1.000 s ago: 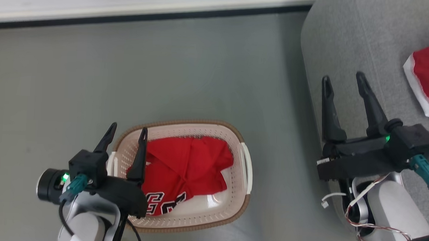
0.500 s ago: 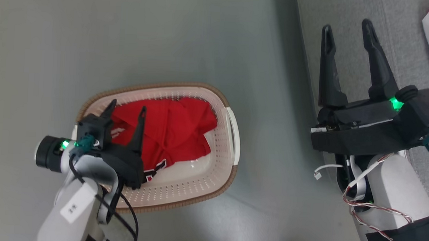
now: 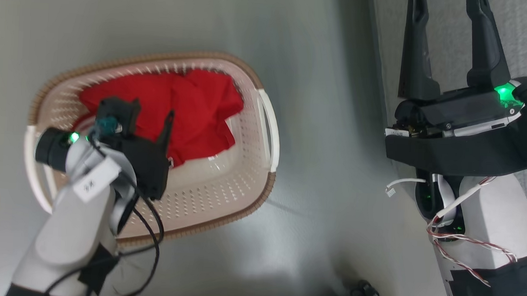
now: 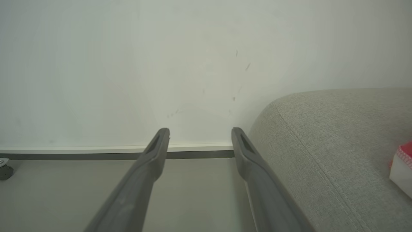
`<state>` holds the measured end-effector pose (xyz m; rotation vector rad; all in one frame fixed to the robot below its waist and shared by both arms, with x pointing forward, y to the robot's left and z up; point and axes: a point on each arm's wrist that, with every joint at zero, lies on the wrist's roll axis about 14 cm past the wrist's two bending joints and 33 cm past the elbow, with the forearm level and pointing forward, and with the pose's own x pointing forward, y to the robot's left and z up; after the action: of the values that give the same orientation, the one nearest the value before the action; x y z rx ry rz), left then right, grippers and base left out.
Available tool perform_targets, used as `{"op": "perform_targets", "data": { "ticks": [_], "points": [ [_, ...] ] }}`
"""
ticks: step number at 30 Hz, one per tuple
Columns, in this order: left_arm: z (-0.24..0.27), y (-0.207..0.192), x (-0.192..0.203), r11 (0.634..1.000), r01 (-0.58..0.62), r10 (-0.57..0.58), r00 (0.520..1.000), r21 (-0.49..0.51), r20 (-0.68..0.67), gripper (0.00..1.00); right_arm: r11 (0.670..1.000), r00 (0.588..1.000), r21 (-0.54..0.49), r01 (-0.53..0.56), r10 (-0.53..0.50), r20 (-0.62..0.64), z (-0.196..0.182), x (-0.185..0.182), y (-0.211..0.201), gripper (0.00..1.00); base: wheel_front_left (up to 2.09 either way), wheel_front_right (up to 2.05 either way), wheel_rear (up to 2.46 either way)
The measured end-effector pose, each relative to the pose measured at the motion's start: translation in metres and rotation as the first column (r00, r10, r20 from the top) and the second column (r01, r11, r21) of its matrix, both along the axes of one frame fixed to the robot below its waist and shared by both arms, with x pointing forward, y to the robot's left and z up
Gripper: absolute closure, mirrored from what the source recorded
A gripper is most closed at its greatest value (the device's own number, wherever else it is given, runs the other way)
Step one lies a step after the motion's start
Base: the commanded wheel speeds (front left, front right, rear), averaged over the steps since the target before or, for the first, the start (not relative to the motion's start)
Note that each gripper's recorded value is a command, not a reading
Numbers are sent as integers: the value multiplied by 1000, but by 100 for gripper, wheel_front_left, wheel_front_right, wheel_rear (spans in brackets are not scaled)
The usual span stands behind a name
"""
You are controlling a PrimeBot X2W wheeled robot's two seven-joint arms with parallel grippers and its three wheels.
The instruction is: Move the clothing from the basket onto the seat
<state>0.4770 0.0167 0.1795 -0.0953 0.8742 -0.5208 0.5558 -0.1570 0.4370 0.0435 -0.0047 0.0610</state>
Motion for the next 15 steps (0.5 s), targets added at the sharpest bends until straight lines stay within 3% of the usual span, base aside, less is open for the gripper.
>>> {"op": "perform_targets", "data": {
  "ticks": [7, 15],
  "points": [
    [-59, -16, -23, 997, 72, -70, 984, 5, -167, 0, 1000, 997, -19, 20, -21, -73, -45, 5, -8, 0, 0, 0, 0],
    [-98, -25, -45, 994, 112, -104, 952, 12, -290, 0, 998, 993, -44, 35, -40, -115, -72, 1, -17, 0, 0, 0, 0]
  ]
}}
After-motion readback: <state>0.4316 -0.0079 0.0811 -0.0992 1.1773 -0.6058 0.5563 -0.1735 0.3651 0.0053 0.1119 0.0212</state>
